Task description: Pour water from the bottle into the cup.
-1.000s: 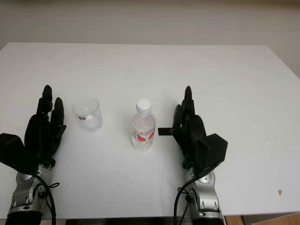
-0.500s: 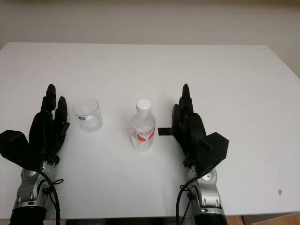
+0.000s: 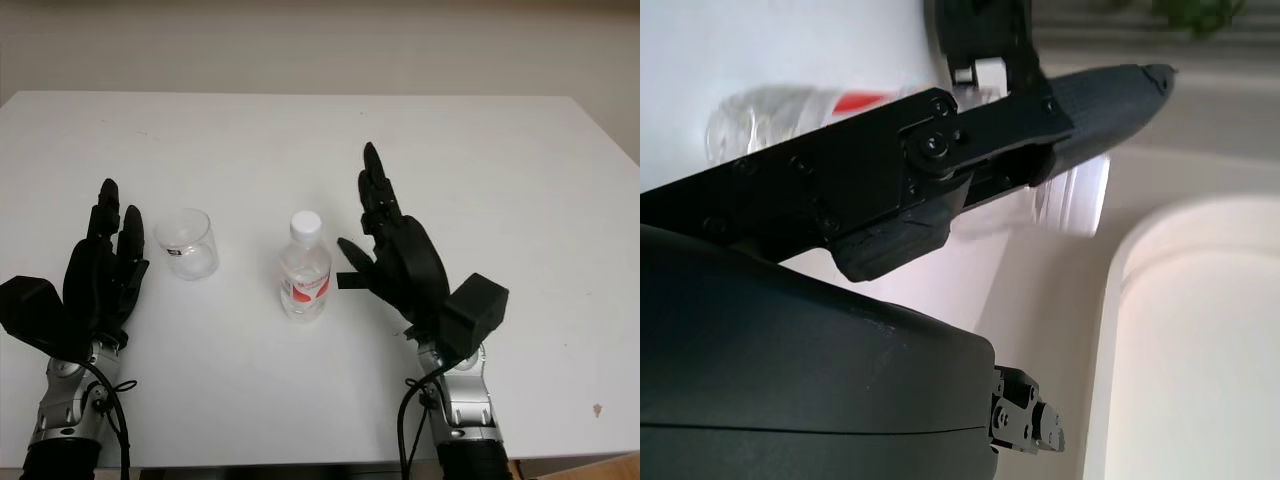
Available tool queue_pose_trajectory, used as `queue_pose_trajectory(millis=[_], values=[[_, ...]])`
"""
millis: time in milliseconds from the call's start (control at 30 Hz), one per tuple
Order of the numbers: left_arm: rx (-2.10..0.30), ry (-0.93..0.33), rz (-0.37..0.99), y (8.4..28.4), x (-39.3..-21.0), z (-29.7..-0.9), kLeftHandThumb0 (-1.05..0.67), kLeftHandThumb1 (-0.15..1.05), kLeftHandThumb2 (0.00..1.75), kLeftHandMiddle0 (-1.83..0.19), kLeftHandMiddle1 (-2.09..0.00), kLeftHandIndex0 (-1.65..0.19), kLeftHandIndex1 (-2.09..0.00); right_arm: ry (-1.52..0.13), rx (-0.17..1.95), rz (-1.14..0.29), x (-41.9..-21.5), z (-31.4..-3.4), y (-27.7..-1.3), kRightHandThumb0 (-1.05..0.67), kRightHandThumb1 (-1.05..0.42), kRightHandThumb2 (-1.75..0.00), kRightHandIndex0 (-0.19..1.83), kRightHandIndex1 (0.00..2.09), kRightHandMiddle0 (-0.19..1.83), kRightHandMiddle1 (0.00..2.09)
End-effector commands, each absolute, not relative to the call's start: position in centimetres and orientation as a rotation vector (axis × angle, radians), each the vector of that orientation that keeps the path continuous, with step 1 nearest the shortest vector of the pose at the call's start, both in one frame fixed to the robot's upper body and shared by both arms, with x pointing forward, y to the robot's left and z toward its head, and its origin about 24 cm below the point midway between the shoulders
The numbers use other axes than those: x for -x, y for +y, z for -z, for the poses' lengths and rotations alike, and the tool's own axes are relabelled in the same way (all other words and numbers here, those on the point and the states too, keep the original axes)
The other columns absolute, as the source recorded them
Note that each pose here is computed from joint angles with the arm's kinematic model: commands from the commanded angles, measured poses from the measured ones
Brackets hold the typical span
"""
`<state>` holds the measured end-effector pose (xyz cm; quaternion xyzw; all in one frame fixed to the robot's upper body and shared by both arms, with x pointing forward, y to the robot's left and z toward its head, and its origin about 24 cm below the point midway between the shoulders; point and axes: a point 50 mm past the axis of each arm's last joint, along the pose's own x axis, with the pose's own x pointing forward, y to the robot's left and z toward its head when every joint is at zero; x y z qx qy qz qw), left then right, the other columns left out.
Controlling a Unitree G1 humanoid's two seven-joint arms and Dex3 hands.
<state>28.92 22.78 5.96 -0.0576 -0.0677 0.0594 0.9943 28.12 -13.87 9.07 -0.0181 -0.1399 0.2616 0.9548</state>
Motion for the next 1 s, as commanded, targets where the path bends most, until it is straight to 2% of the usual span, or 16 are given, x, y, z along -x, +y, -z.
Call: queue_pose_trajectory(millis=[0,533,967], values=[[0.109,-0.167,-0.111,22.7,-29.3,-6.7,-0.65,1.05,0.49,0.13,-0.05,0.14,-0.05,-0.283,0.035,-0.555,-28.0,-9.4,-13.6,-1.05,-0.97,-0.04,-0.19,0.0,-0.19,0.0],[0.102,-0.175,-0.111,22.7,-29.2,-6.8,-0.64,1.05,0.5,0.13,-0.05,0.13,-0.05,-0.16,0.041,-0.643,-28.9,-6.5,-10.3,-1.02,-0.85,-0.04,-0.19,0.0,-0.19,0.0],[0.107,-0.179,-0.116,22.7,-29.1,-6.7,-0.63,1.05,0.5,0.13,-0.05,0.14,-0.05,-0.129,0.019,-0.627,-29.1,-5.3,-9.4,-0.96,-0.82,-0.05,-0.19,0.0,-0.19,0.0]])
